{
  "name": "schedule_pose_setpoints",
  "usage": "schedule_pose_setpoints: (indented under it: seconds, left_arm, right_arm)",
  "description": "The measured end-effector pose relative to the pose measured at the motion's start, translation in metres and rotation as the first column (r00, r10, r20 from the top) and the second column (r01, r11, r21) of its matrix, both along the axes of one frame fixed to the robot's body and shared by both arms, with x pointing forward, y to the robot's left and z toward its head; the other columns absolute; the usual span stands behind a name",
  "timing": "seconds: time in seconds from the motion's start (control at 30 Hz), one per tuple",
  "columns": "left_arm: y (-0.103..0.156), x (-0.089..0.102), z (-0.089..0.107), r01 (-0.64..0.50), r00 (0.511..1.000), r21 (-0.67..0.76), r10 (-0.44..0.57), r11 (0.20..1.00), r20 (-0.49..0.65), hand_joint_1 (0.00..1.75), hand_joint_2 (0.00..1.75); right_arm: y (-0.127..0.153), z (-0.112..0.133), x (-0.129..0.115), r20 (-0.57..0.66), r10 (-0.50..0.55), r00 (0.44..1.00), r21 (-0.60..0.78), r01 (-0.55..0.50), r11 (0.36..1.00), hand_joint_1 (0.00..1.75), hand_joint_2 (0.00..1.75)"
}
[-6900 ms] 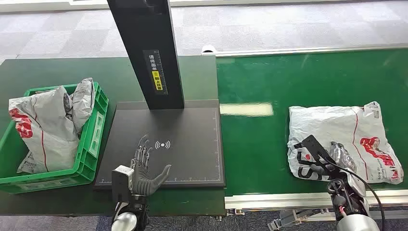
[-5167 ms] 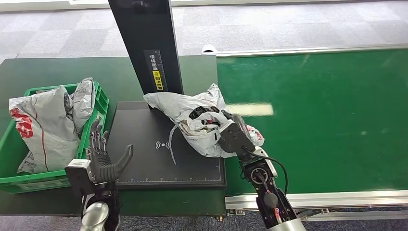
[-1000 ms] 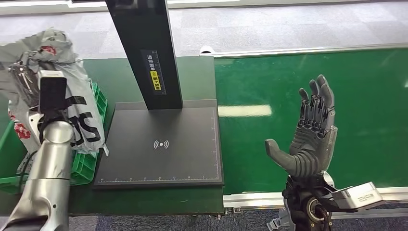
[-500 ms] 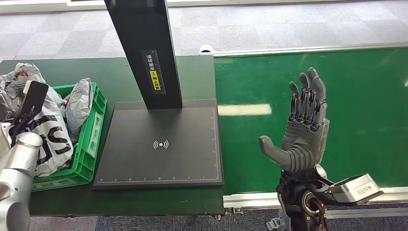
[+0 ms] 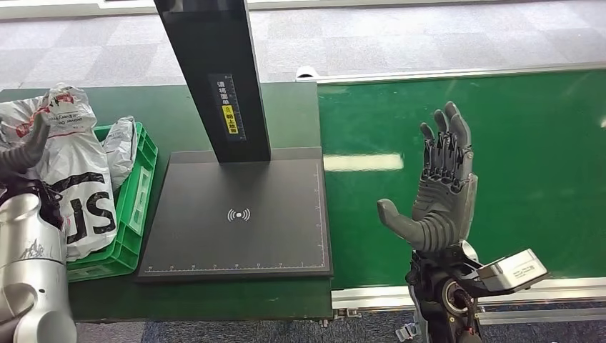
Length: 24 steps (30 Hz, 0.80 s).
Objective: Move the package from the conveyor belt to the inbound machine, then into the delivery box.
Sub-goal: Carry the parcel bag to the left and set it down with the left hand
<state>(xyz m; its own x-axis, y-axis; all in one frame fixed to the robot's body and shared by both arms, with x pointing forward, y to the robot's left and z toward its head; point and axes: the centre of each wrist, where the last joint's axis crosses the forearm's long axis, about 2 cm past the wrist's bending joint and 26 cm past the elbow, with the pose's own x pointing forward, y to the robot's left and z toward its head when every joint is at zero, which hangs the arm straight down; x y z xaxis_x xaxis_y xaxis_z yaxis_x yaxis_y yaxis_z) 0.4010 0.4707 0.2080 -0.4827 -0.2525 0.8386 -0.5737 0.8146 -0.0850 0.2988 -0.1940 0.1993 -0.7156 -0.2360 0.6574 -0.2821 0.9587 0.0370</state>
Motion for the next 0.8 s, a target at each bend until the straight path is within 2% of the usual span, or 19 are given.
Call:
schedule_pose_setpoints:
  seconds: [0.13,0.23,0.3,0.4,0.47,0.5,0.6,0.7,0.8]
  left_arm:
    - [-0.027,-0.017,0.021,-0.092,0.975,0.078,0.074,0.993,0.207,0.00,1.75]
    - [-0.052,-0.035,0.026,-0.103,0.949,0.128,0.058,0.986,0.311,0.00,1.75]
    - [-0.078,-0.054,0.023,-0.054,0.934,0.158,-0.006,0.986,0.357,0.00,1.75]
    - [-0.126,-0.077,0.013,0.128,0.917,0.178,-0.185,0.976,0.354,0.00,1.75]
    - [-0.158,-0.087,0.001,0.306,0.891,0.132,-0.333,0.943,0.308,0.00,1.75]
    - [-0.175,-0.091,-0.008,0.413,0.862,0.078,-0.417,0.907,0.288,0.00,1.75]
    - [-0.237,-0.105,-0.051,0.697,0.712,-0.152,-0.649,0.701,0.268,0.00,1.75]
    - [-0.293,-0.129,-0.093,0.794,0.599,-0.301,-0.766,0.529,0.233,0.00,1.75]
    - [-0.327,-0.148,-0.117,0.815,0.536,-0.368,-0.824,0.447,0.185,0.00,1.75]
  right_arm:
    - [0.000,-0.002,0.001,-0.008,-0.005,1.000,-0.002,0.005,1.000,0.00,1.75]
    - [0.000,-0.002,0.003,-0.011,-0.009,1.000,-0.005,0.009,1.000,0.00,1.75]
    - [-0.001,-0.003,0.004,-0.018,-0.013,1.000,-0.008,0.013,1.000,0.00,1.75]
    - [-0.002,-0.004,0.006,-0.039,-0.018,0.999,-0.015,0.017,1.000,0.00,1.75]
    - [-0.002,-0.004,0.008,-0.054,-0.010,0.998,-0.020,0.009,1.000,0.00,1.75]
    - [-0.002,-0.004,0.010,-0.061,-0.003,0.998,-0.024,0.002,1.000,0.00,1.75]
    - [0.000,-0.007,0.015,-0.080,0.011,0.997,-0.043,-0.015,0.999,0.00,1.75]
    - [0.000,-0.016,0.014,-0.110,-0.010,0.994,-0.056,0.003,0.998,0.00,1.75]
    - [-0.005,-0.028,0.007,-0.163,-0.041,0.986,-0.058,0.032,0.998,0.00,1.75]
